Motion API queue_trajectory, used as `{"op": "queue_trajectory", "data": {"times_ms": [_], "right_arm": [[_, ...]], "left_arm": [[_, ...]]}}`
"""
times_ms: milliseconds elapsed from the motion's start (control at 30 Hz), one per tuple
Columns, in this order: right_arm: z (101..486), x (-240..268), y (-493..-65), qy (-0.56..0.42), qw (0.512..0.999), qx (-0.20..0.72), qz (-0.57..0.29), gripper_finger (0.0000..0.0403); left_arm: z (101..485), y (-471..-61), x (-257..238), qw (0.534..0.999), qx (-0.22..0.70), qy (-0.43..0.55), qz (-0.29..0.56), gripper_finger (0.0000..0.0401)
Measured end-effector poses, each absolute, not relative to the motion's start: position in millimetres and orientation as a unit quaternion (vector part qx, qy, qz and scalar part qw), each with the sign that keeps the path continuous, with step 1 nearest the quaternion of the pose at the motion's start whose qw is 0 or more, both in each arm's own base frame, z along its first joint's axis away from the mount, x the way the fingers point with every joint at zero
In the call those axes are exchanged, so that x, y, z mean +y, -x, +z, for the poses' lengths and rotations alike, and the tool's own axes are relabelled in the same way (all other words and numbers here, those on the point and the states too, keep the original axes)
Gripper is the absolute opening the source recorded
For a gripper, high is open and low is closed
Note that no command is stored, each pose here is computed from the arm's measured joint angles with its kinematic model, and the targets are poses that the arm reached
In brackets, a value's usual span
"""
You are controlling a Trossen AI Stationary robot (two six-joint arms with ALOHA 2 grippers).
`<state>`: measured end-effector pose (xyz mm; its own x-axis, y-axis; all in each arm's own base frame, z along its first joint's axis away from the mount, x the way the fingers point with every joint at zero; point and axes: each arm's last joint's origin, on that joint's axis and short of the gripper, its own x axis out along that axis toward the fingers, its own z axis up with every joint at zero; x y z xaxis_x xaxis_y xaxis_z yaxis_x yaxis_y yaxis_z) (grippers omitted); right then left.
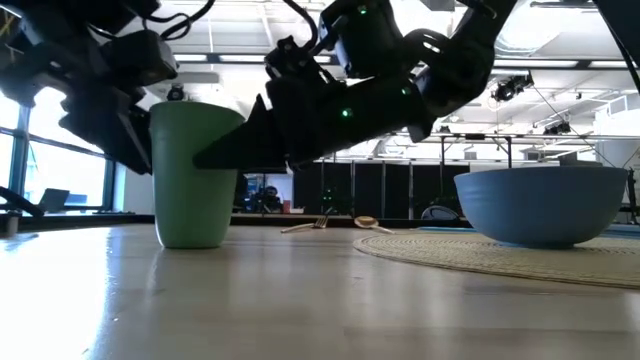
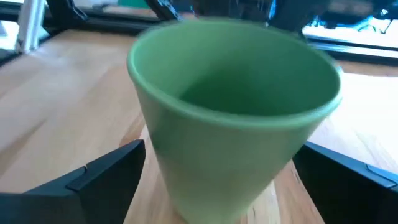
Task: Pick & Place Utensil
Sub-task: Put the green cup on the brown table mat to the top right of the blue bowl
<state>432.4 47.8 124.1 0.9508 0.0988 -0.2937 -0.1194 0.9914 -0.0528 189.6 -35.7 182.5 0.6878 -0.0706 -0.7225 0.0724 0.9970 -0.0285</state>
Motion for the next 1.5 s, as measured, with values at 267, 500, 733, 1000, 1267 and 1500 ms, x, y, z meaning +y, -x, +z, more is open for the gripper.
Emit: {"op": "queue_trajectory", "data": {"times_ms": [267, 500, 733, 1000, 1267, 1500], "right_arm": [[116, 44, -439, 0.031, 0.990, 0.124, 0.064, 0.0397], [113, 43, -440, 0.026, 0.989, 0.130, 0.060, 0.0397], [111, 42, -439, 0.020, 0.989, 0.140, 0.048, 0.0380], [131, 42, -434, -0.006, 0.984, 0.170, 0.042, 0.0340], [169, 40, -425, -0.010, 0.986, 0.167, 0.008, 0.0340], [189, 38, -416, 0.001, 0.983, 0.179, -0.026, 0.0340]], "left_arm": [[177, -205, -38, 0.931, 0.365, -0.002, -0.028, 0.0115], [173, -206, -38, 0.925, 0.379, -0.006, -0.023, 0.0115], [171, -202, -37, 0.917, 0.397, -0.015, -0.015, 0.0115], [169, -199, -35, 0.911, 0.412, -0.024, -0.004, 0.0115], [169, -199, -35, 0.911, 0.412, -0.024, -0.004, 0.0115], [169, -199, -35, 0.912, 0.411, -0.024, -0.003, 0.0115]]}}
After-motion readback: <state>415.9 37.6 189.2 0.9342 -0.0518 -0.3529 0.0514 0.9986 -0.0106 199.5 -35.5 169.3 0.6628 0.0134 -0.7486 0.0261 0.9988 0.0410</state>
